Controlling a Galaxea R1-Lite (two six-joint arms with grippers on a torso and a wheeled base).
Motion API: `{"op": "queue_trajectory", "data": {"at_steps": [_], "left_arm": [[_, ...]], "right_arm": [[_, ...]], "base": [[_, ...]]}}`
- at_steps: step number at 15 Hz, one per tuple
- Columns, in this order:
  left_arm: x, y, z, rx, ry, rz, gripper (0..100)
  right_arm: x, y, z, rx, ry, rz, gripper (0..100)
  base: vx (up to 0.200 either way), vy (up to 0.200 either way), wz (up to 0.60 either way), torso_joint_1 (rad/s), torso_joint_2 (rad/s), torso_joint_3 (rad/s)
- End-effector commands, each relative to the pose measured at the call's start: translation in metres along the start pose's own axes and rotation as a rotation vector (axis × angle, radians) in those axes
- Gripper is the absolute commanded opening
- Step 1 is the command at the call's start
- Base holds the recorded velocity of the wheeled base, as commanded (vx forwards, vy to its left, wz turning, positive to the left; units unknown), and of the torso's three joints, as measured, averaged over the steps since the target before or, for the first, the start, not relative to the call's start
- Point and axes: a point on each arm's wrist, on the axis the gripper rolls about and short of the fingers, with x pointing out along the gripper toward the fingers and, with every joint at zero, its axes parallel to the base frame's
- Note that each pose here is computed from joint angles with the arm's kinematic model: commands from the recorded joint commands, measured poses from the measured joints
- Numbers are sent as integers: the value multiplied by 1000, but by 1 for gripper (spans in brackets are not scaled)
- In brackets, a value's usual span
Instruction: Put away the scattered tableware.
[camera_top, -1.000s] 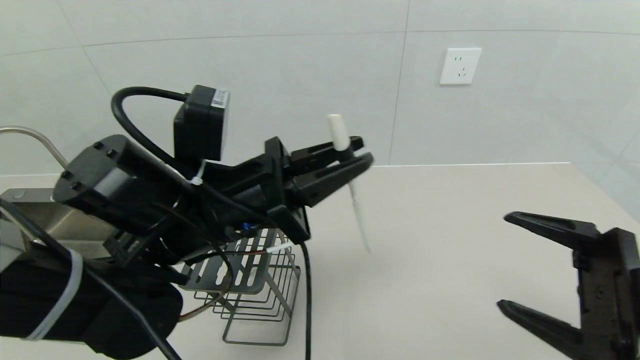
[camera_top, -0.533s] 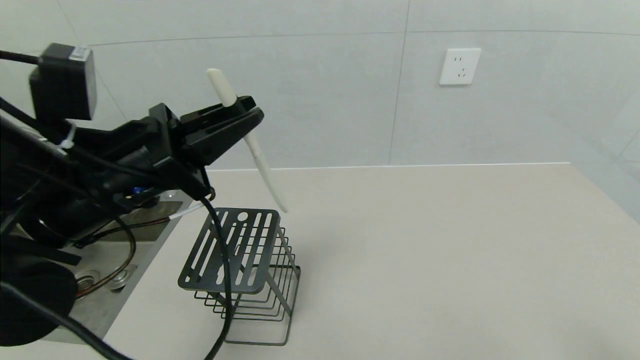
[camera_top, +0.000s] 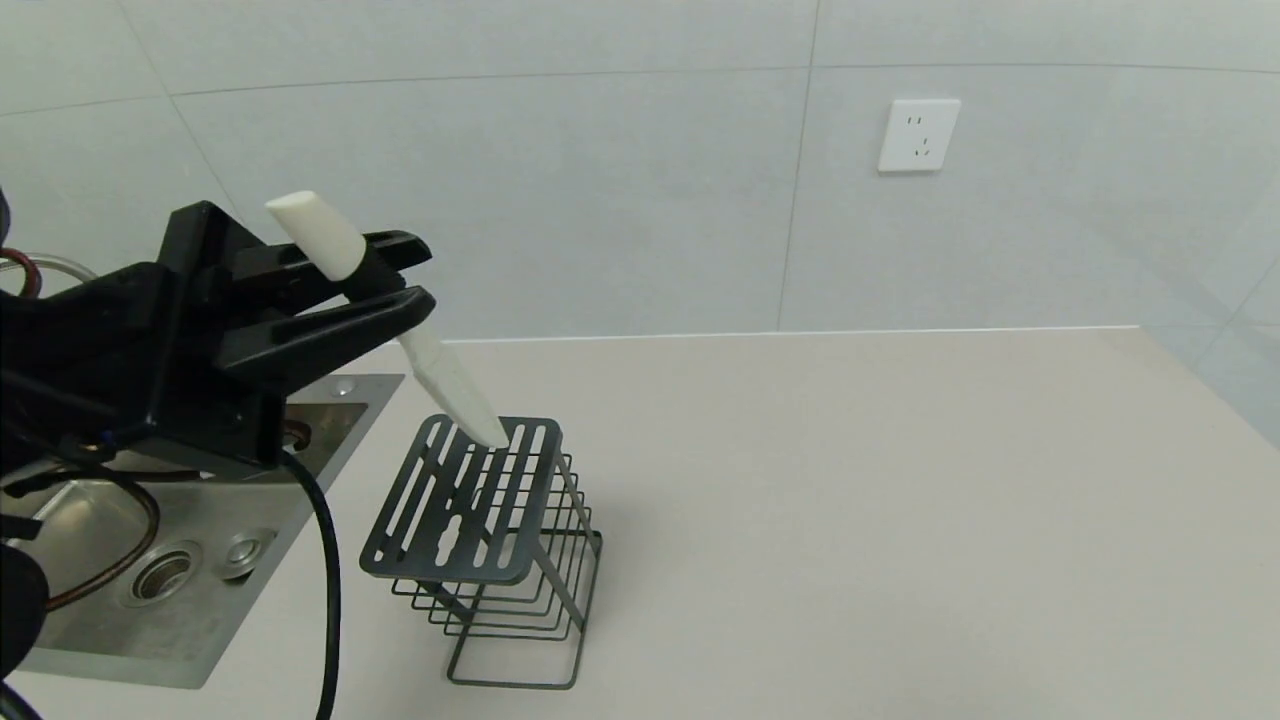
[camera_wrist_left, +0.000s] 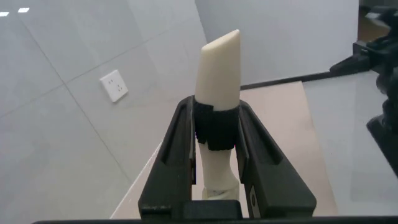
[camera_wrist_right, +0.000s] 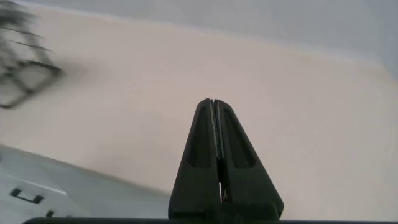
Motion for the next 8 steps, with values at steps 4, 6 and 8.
{"op": "queue_trajectory", "data": {"at_steps": [4, 6, 8], "left_arm": [[-3, -4, -27, -48, 24, -3, 0], [-1, -6, -28, -59, 22, -37, 0], [1, 0, -31, -53, 20, -43, 0]], "right_arm": [[-3, 0, -2, 15, -42, -17, 0], [-3, 0, -2, 16, -42, -17, 0], [-3, 0, -2, 15, -42, -17, 0]], "base": [[0, 0, 0, 0, 0, 0], [0, 0, 0, 0, 0, 0], [0, 0, 0, 0, 0, 0]]}}
